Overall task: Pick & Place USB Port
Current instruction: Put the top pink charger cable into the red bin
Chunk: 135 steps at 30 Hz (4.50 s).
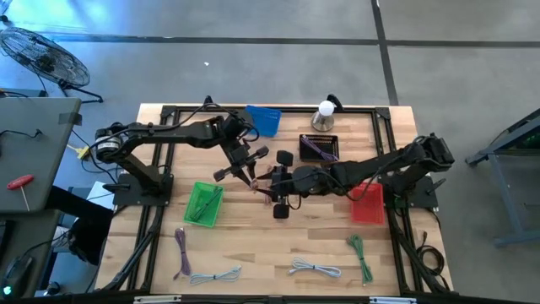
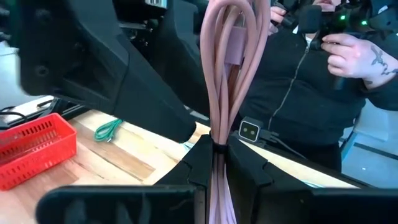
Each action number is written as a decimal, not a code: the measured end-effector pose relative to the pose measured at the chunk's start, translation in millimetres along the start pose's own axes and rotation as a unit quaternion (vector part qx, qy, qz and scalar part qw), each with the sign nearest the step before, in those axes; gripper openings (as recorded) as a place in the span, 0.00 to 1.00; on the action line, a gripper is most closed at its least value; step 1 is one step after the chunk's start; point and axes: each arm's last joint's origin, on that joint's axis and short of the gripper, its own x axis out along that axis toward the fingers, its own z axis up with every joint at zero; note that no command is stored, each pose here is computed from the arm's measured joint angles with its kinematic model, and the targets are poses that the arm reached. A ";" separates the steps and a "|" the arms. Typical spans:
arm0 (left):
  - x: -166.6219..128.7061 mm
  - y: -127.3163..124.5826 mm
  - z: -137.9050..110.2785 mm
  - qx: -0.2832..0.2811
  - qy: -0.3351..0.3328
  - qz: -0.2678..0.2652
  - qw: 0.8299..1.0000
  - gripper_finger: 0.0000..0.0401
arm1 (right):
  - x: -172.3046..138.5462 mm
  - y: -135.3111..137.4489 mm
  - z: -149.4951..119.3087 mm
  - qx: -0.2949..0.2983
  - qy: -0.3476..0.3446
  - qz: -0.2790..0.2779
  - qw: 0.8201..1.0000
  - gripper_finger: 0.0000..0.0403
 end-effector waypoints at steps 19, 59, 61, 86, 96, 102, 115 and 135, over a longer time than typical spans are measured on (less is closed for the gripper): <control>0.1 1.7 0.9 0.009 0.007 0.016 1.000 0.07 | 2.2 -5.5 3.7 -0.035 -0.025 0.046 0.998 0.07; -0.6 6.0 0.7 -0.006 0.038 0.076 0.996 0.07 | -8.6 21.0 -1.0 -0.084 0.012 -0.023 0.996 0.05; -0.6 6.1 0.3 -0.011 0.040 0.078 0.996 0.07 | -8.6 21.2 -1.6 -0.085 0.015 -0.022 0.996 0.05; 16.1 5.9 0.6 -0.124 0.083 0.179 0.973 0.54 | -65.3 54.0 -2.0 -0.070 0.076 -0.070 0.992 0.05; 16.4 6.2 0.6 -0.173 0.077 0.193 0.963 0.54 | -153.0 74.6 -17.2 0.062 0.123 -0.117 0.984 0.05; 17.5 7.6 -0.4 -0.194 0.089 0.241 0.947 0.54 | -184.1 72.2 -31.4 0.146 0.139 -0.160 0.966 0.05; 44.2 -11.4 18.8 -0.173 0.105 0.303 0.931 0.54 | -213.1 53.5 -60.9 0.300 0.329 -0.261 0.856 0.05; 69.3 -97.1 89.1 -0.074 0.078 0.362 0.926 0.54 | -216.0 31.7 -154.6 0.371 0.378 -0.366 0.765 0.05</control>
